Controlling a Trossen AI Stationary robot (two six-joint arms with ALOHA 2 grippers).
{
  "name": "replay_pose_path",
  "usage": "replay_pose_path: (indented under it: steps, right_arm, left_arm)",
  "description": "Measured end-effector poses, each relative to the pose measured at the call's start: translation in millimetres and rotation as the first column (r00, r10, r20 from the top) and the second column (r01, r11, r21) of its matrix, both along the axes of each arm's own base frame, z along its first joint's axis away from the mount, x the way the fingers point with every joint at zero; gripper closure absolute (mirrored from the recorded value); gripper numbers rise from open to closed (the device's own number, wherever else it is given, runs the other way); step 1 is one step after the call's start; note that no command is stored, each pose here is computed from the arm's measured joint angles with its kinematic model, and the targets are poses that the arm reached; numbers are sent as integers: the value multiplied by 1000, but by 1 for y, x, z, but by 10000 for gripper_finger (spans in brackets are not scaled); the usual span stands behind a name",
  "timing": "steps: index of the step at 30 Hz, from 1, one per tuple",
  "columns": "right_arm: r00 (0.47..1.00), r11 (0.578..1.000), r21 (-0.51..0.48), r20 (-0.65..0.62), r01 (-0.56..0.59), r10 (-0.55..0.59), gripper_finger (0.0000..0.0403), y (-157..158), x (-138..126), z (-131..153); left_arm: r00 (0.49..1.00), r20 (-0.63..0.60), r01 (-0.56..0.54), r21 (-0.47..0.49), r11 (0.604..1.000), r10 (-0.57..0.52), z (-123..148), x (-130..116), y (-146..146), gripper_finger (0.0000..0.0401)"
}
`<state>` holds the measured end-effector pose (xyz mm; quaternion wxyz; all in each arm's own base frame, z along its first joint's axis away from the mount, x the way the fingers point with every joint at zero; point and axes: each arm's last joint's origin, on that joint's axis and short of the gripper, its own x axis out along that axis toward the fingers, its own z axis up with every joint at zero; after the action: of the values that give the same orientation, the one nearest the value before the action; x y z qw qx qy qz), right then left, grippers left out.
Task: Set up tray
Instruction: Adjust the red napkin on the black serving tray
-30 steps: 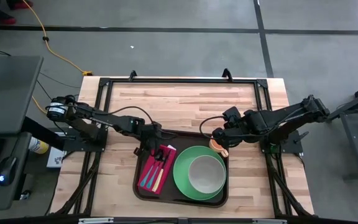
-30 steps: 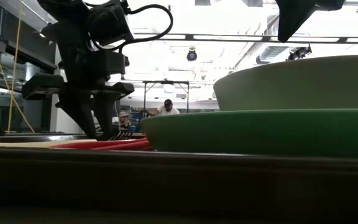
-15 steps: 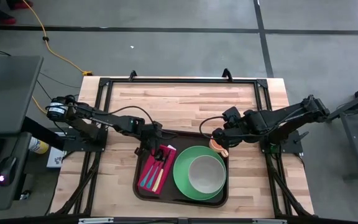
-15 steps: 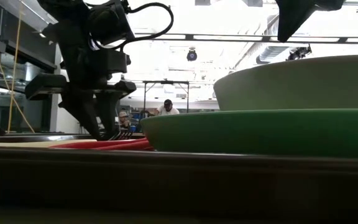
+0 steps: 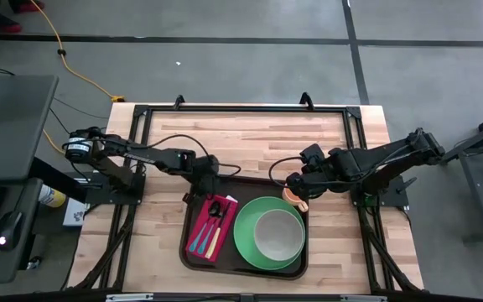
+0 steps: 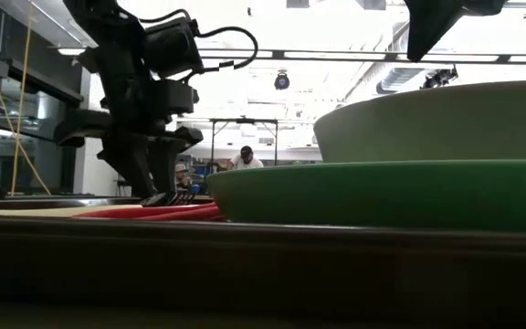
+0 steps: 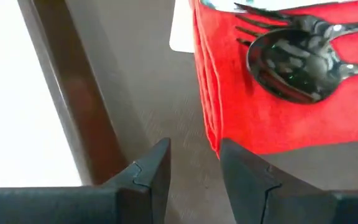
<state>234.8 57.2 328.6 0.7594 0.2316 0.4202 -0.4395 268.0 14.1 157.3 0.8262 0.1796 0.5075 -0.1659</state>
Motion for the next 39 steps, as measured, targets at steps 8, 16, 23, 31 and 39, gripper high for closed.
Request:
replay_pose_path:
  steps: [8, 16, 23, 31, 39]
  right_arm:
    - [1000, 1000, -3, 1, 0, 0, 403, 0, 0, 0]
    - [1000, 1000, -14, 2, -1, 1, 403, 0, 0, 0]
    - [1000, 1000, -15, 0, -5, 5, 403, 0, 0, 0]
    - [1000, 1000, -14, 0, -5, 5, 403, 0, 0, 0]
    - [1000, 1000, -15, 1, -4, 4, 403, 0, 0, 0]
  left_arm:
    - [998, 1, 70, -166, 984, -71, -2, -1, 5, 235]
    - [997, 3, 79, -140, 987, -80, -3, -1, 6, 235]
    - [996, -28, 77, -140, 987, -82, -11, 1, 6, 236]
    - [997, -31, 70, -131, 989, -74, -13, 2, 6, 236]
    - [997, -35, 66, -123, 990, -70, -14, 2, 6, 265]
